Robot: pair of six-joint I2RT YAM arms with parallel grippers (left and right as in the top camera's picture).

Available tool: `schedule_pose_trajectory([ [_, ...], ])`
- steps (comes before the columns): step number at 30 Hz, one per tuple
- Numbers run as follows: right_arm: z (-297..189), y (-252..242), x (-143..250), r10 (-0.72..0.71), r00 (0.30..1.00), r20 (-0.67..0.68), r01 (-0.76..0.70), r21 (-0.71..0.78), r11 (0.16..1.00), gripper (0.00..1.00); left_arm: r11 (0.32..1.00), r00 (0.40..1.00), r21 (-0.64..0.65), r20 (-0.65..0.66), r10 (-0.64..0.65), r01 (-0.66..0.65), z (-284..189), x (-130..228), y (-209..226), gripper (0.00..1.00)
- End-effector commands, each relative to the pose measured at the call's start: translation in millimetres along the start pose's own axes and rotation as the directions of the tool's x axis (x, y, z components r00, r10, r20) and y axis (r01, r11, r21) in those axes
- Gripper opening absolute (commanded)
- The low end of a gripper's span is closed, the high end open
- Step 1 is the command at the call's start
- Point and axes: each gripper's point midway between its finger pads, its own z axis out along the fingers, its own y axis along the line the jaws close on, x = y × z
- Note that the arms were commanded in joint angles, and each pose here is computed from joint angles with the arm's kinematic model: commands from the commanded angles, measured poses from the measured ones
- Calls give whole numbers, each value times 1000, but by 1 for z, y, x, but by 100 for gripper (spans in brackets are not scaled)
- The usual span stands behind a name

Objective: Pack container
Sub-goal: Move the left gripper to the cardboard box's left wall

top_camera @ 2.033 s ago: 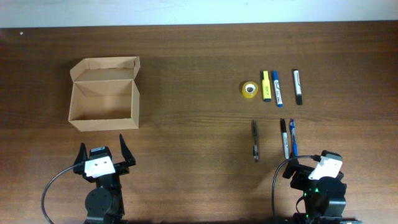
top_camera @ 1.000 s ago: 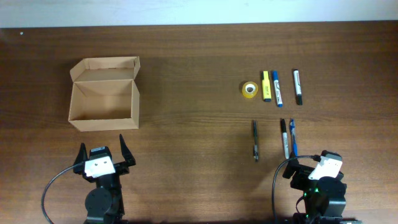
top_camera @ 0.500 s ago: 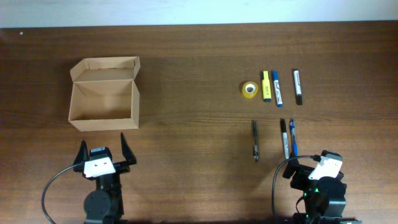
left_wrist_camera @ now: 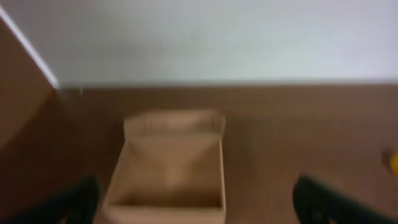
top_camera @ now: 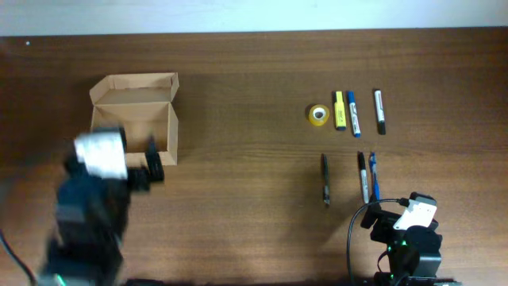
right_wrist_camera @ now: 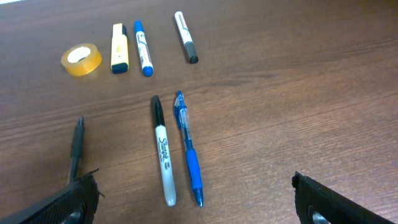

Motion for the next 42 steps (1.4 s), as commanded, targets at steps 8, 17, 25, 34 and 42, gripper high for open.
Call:
schedule_pose_trajectory([
  [8, 0, -2, -1, 9, 1000, 7, -9, 6, 1000, 99, 996, 908, 41, -410, 86, -75, 113, -61, -28, 99],
  [17, 0, -2, -1, 9, 1000, 7, -9, 6, 1000, 99, 989, 740, 144, -661, 122, -34, 175, 24, -57, 100],
  [25, 0, -2, -1, 9, 1000, 7, -9, 6, 1000, 99, 991, 577, 133, -806, 128, -35, 207, 94, -62, 81],
  [34, 0, -2, -1, 9, 1000, 7, -9, 6, 1000, 99, 1000, 475, 18, -880, 6, 21, 231, 141, -47, 70],
  [42, 0, -2, -1, 9, 1000, 7, -9, 6, 1000, 99, 996, 365, -16, -930, -46, 84, 244, 188, -43, 60],
])
